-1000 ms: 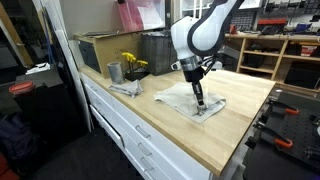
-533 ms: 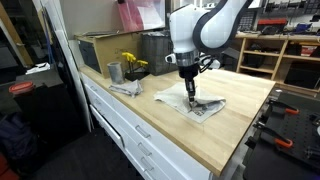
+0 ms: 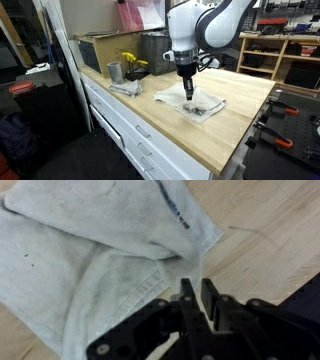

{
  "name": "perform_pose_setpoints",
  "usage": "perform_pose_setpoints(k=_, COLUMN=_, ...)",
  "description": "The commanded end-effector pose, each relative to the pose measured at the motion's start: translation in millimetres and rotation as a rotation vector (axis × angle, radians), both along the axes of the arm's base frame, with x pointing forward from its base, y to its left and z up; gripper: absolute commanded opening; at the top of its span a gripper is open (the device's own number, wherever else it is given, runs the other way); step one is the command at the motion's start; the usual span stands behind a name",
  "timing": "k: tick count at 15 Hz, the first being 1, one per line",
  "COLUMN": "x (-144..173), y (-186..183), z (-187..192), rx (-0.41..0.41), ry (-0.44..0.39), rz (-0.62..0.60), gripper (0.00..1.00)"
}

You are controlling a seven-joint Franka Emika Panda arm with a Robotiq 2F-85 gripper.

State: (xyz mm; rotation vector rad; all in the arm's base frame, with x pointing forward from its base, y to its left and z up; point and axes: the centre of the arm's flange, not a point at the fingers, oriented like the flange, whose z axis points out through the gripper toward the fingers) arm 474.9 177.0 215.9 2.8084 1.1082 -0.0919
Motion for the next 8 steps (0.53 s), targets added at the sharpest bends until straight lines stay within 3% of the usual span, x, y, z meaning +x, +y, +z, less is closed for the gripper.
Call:
perform_pose_setpoints(k=1, x=-6.7, y=-11.1, z=18.1, rx=-0.015, ry=-0.073, rz=-0.01, gripper=0.48)
perform_pose_setpoints(k=8, x=27.2, y=-47.2, z=18.3, rx=-0.088, ry=-0.156, rz=-0.105, gripper=0.99)
